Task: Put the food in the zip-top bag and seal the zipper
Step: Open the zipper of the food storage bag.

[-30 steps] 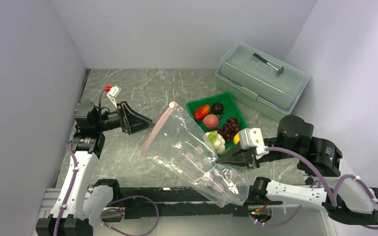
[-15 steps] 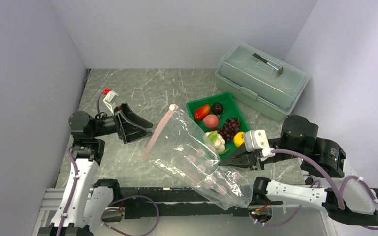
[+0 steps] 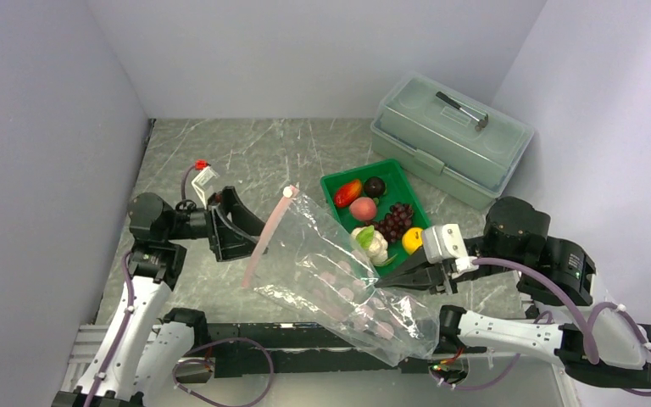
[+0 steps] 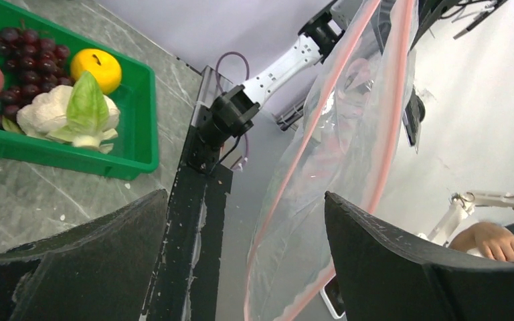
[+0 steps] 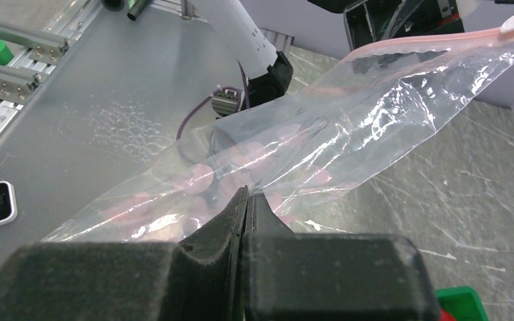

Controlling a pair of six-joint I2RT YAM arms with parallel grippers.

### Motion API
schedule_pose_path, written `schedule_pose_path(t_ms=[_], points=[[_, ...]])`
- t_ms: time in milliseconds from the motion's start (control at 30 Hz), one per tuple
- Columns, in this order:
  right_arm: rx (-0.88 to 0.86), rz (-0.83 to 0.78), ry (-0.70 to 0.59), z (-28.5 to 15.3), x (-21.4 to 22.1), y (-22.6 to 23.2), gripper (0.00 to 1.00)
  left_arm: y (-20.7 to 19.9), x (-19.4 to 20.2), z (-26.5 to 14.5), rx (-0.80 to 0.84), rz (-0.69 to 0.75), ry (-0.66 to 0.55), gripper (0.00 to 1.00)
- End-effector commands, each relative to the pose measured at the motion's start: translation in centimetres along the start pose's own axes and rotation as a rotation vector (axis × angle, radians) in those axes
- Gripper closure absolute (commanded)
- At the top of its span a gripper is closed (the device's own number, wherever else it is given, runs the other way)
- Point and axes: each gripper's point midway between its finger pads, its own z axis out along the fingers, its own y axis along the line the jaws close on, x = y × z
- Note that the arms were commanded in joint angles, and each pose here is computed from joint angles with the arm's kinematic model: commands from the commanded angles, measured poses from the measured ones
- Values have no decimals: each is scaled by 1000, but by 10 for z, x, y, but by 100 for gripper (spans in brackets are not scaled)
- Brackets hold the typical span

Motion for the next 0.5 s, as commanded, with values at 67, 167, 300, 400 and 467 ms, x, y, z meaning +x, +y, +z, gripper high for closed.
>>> schedule_pose_path(t_ms=[67, 167, 300, 400, 467], points=[[-19, -69, -84, 4, -27, -4, 100, -16, 7, 2, 58, 76, 52, 9], [-27, -71, -90, 7, -27, -5, 100, -18, 8, 3, 77, 85, 55, 11], [-30, -75, -96, 11, -28, -6, 100, -20, 11, 3, 92, 81, 65, 17], [-26, -77, -98, 13, -29, -9, 100, -22, 12, 4, 100, 84, 73, 21], [-23, -79, -98, 14, -29, -10, 100, -24, 13, 4, 104, 85, 78, 24]])
